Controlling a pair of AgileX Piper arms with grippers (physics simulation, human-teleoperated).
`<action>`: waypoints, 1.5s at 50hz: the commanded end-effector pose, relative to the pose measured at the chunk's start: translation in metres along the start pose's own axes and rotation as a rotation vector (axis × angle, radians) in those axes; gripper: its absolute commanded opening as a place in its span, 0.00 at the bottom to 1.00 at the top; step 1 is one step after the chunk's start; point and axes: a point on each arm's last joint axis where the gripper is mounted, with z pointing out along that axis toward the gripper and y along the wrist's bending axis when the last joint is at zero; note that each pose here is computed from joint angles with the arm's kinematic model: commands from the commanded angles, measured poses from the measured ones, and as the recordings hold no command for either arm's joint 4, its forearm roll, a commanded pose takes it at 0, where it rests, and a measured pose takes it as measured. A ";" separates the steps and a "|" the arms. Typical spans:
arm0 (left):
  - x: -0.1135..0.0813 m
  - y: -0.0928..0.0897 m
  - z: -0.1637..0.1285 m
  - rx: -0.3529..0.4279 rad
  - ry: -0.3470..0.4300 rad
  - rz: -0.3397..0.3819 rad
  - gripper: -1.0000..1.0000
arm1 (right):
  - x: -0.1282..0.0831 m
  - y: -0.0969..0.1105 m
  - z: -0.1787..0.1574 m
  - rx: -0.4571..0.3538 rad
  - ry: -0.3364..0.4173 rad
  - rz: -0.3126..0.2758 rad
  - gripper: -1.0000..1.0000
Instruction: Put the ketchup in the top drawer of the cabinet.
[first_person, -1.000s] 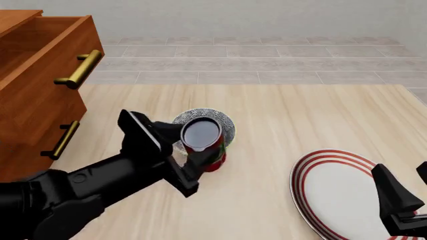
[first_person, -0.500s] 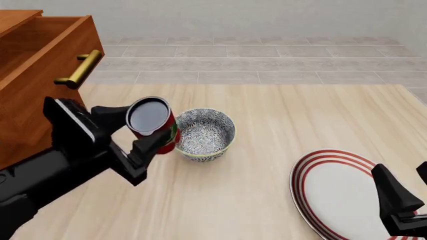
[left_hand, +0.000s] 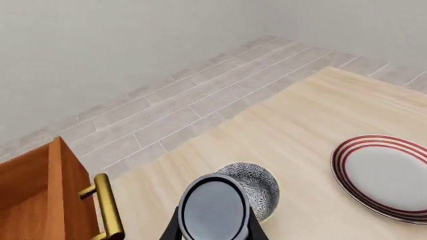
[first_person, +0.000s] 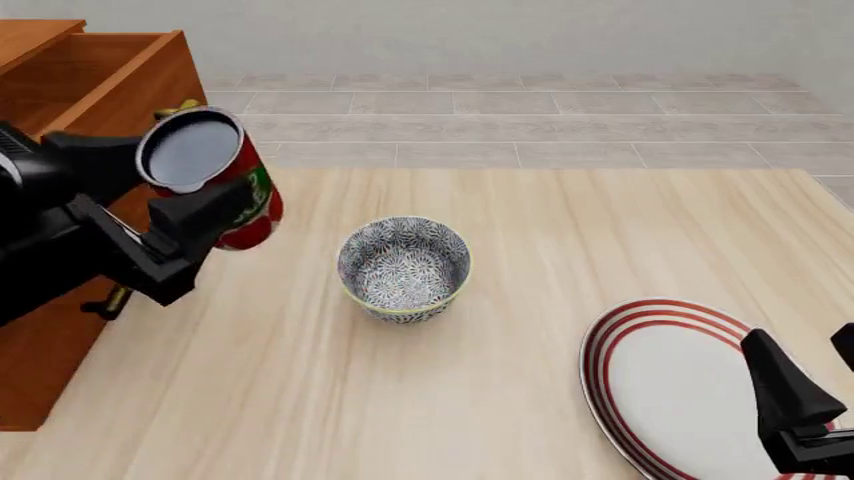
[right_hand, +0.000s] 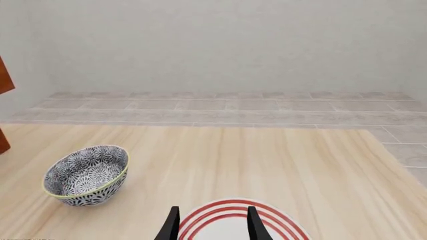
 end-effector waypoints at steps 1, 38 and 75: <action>-0.031 0.012 -0.010 -0.043 0.004 0.034 0.00 | 0.000 0.000 0.000 -0.004 0.004 -0.003 1.00; -0.059 0.063 0.003 -0.277 0.120 -0.134 0.00 | 0.000 -0.001 0.000 0.012 0.000 -0.007 1.00; -0.088 0.093 -0.021 -0.447 0.138 -0.127 0.00 | 0.001 -0.001 0.000 0.013 0.008 -0.011 1.00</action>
